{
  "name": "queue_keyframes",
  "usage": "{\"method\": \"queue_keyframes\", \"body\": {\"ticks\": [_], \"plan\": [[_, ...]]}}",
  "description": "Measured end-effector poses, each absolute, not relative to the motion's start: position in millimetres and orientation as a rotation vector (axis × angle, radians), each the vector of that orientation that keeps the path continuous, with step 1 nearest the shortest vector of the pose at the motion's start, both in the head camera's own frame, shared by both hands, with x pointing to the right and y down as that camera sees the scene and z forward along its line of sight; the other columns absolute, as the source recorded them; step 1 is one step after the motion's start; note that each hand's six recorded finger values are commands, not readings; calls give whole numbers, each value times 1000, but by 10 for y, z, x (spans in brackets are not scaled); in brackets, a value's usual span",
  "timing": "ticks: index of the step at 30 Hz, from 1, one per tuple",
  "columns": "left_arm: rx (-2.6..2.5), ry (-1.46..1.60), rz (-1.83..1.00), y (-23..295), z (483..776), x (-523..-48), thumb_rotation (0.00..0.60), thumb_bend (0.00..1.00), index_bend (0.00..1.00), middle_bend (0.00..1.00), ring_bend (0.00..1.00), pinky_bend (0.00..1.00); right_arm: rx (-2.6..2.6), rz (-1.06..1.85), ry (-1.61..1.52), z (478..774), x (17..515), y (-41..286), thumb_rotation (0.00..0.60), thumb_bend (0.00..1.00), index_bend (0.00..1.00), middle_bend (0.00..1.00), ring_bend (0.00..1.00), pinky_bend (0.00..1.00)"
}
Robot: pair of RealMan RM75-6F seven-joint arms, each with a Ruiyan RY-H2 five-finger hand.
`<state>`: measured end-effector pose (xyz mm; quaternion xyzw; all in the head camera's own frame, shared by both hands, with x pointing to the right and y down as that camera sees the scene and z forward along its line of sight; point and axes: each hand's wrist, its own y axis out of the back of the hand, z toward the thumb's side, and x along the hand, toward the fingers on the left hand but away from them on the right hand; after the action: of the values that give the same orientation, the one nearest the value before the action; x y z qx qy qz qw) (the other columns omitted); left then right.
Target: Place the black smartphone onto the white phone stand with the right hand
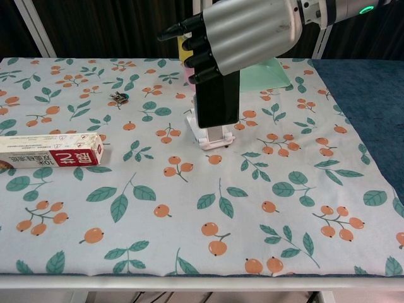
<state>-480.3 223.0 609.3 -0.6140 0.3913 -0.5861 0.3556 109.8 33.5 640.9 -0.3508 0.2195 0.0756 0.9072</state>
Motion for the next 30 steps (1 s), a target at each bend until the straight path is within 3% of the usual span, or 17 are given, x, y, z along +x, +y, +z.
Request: {"method": "queue_keyframes", "body": {"ticks": [30], "plan": [[-1596, 1012, -1512, 2236, 6090, -4802, 181, 130, 41, 80, 91, 186, -750, 172, 472, 6659, 1128, 450, 600, 376, 549, 322, 323, 0]]}}
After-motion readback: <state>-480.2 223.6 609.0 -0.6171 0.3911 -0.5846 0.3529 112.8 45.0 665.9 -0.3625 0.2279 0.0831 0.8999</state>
